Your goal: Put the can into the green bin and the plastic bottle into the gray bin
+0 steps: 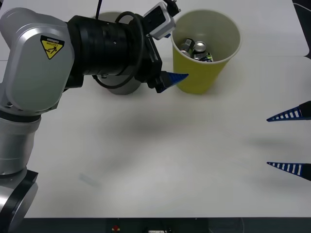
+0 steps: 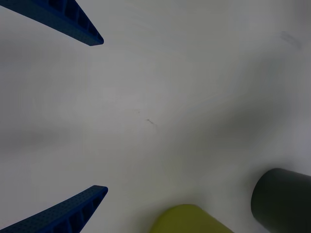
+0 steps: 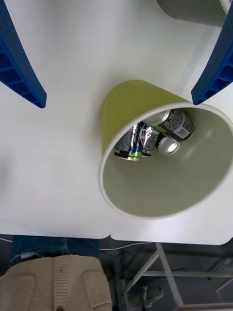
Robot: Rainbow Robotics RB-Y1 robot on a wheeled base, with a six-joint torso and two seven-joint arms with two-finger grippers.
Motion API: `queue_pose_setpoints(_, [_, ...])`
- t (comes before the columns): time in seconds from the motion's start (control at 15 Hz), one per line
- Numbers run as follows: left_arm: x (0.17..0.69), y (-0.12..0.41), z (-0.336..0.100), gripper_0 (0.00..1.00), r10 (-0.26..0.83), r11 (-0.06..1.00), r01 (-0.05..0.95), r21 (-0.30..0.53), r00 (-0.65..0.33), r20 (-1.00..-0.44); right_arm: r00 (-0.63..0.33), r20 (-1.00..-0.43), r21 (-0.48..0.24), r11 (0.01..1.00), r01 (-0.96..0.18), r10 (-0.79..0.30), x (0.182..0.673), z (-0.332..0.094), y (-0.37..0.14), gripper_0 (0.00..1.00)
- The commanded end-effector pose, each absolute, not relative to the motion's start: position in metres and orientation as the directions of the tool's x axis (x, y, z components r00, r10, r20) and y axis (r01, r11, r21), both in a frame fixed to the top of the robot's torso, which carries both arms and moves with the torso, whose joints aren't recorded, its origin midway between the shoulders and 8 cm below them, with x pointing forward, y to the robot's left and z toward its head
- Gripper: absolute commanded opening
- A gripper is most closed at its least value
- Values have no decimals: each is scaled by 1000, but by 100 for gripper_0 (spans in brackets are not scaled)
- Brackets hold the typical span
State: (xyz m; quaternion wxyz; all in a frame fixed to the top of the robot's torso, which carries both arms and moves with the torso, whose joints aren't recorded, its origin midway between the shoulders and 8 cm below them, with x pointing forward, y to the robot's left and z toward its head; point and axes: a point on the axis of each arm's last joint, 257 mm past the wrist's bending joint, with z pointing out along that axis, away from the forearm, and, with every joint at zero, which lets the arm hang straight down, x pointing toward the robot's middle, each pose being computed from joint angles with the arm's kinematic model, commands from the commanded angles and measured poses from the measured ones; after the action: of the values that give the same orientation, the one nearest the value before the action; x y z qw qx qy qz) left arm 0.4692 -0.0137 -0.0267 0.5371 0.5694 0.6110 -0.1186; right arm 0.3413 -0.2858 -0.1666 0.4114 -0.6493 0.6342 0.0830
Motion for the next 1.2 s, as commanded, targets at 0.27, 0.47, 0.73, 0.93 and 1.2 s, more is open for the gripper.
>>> queue_pose_setpoints(0.27, [433, 52, -61, 100, 577, 230, 821, 523, 318, -752, 182, -630, -429, 143, -892, -755, 341, -167, -286, 100])
queue_pose_setpoints(0.47, [420, 83, -76, 100, 584, 200, 816, 542, 345, -735, 182, -630, -429, 143, -892, -755, 341, -167, -286, 100])
queue_pose_setpoints(0.73, [406, 123, -96, 100, 612, 160, 811, 563, 366, -701, 182, -630, -429, 143, -892, -755, 341, -167, -286, 100])
queue_pose_setpoints(0.93, [397, 150, -108, 100, 642, 134, 808, 574, 371, -671, 182, -630, -429, 143, -892, -755, 341, -167, -286, 100])
queue_pose_setpoints(1.2, [384, 177, -119, 100, 685, 98, 829, 550, 344, -642, 182, -630, -429, 143, -892, -755, 341, -167, -286, 100])
